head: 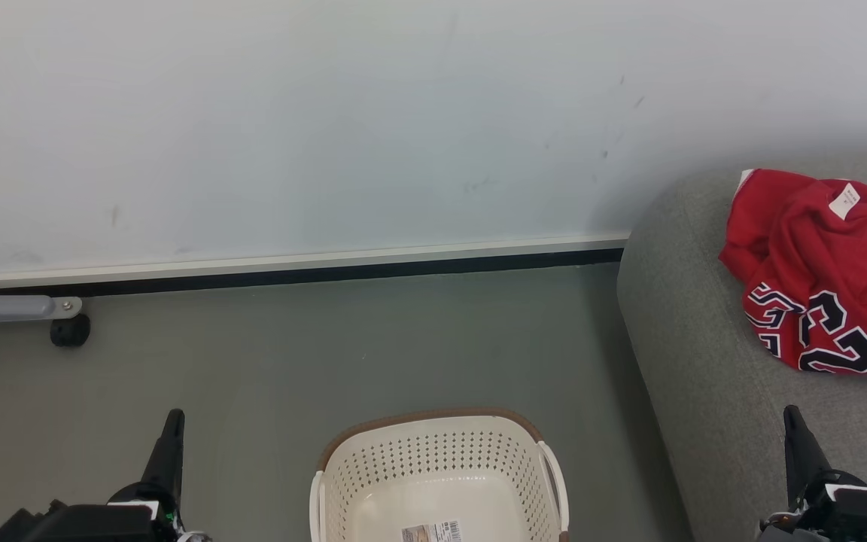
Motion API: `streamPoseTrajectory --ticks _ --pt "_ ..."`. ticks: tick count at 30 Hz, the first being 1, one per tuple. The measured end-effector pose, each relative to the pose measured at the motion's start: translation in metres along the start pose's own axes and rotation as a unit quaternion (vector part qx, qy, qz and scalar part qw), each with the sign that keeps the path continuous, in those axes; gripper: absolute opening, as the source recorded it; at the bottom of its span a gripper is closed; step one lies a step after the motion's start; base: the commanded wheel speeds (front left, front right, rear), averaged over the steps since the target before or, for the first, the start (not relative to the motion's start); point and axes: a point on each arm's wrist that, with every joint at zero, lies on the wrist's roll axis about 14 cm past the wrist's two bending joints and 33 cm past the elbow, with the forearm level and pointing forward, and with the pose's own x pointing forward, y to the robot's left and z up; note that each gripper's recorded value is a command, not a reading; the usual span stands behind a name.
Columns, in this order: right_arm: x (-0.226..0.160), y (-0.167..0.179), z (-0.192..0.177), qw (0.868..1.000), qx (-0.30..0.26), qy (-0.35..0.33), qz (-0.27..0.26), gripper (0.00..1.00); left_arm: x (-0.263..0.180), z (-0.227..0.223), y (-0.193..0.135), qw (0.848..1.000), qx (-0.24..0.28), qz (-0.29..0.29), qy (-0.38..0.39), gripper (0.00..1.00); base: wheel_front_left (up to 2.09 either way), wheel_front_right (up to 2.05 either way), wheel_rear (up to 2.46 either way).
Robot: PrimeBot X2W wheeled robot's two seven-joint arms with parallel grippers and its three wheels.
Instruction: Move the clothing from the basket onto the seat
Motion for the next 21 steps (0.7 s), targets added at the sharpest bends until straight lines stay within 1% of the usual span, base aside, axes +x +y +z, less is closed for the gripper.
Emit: streamPoseTrajectory --ticks 21 --pt "0.0000 0.0000 0.0000 1.000 0.000 0.000 0.000 0.00 -0.0001 -0.0001 0.0003 1.000 0.000 0.001 0.000 0.00 0.00 0.00 0.00"
